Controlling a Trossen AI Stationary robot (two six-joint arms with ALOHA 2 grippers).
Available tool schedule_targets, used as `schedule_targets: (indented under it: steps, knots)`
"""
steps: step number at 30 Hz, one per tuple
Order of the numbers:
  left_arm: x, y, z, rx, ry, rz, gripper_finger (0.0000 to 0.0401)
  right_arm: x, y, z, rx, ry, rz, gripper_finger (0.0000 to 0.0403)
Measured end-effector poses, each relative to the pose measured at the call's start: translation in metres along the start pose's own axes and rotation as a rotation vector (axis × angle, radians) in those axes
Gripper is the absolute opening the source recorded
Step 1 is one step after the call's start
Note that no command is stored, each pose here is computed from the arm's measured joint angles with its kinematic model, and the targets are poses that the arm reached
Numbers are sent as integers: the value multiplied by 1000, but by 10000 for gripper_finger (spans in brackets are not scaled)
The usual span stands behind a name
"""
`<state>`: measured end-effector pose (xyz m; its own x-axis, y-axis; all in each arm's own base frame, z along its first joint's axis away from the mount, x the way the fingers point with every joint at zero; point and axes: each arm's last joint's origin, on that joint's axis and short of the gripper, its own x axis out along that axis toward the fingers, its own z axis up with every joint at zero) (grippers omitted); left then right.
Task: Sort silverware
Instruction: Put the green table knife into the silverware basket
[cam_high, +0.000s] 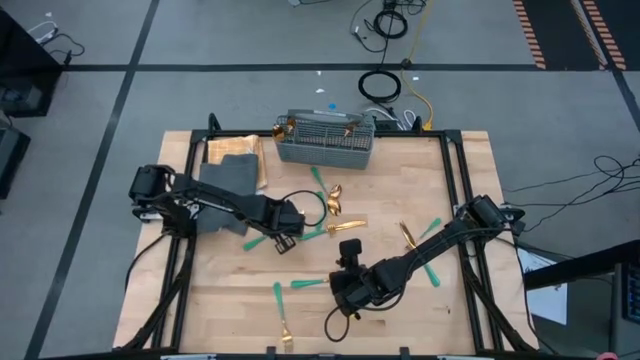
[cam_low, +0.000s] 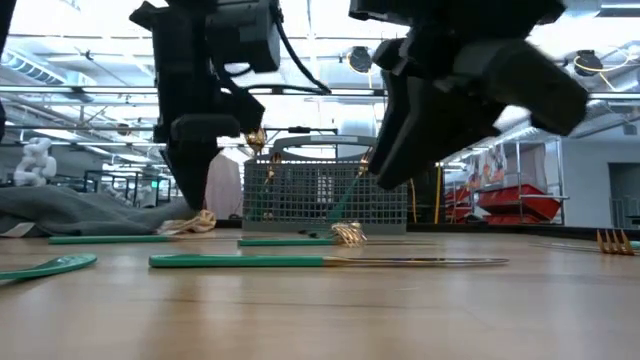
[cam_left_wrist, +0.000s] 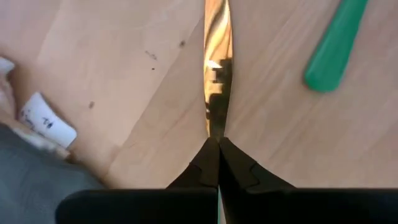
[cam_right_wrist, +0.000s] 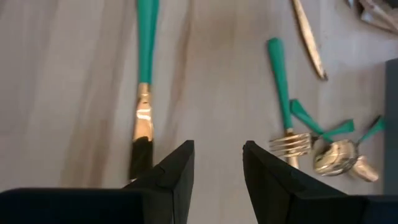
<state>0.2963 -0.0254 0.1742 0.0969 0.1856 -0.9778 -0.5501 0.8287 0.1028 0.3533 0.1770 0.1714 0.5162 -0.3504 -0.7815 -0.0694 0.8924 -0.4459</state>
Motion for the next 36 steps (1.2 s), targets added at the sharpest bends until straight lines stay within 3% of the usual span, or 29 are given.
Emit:
schedule_targets:
  steps: [5, 9, 14, 20, 24, 28, 36]
  knots:
    - [-23, 13, -10, 9, 36, 2, 13, 9, -13, 6, -47, -23, -20, 128]
    - [-48, 23, -22, 10, 64, -69, 37, 21, -32, 17, -47, -75, 3, 139]
    - [-78, 34, -40, 36, 47, -117, 53, 40, -64, 29, -28, -151, 80, 180]
    - [-96, 49, -57, -74, 76, -86, 59, 60, -112, 40, 44, -260, 23, 233]
    - [-95, 46, -54, -92, 37, -96, 59, 74, -146, 39, 100, -306, 39, 239]
    - [-86, 40, -49, -88, -12, -95, 59, 88, -173, 24, 160, -216, 51, 235]
    - [-37, 38, -62, -148, 6, -34, 59, 96, -185, 1, 187, -69, 298, 234]
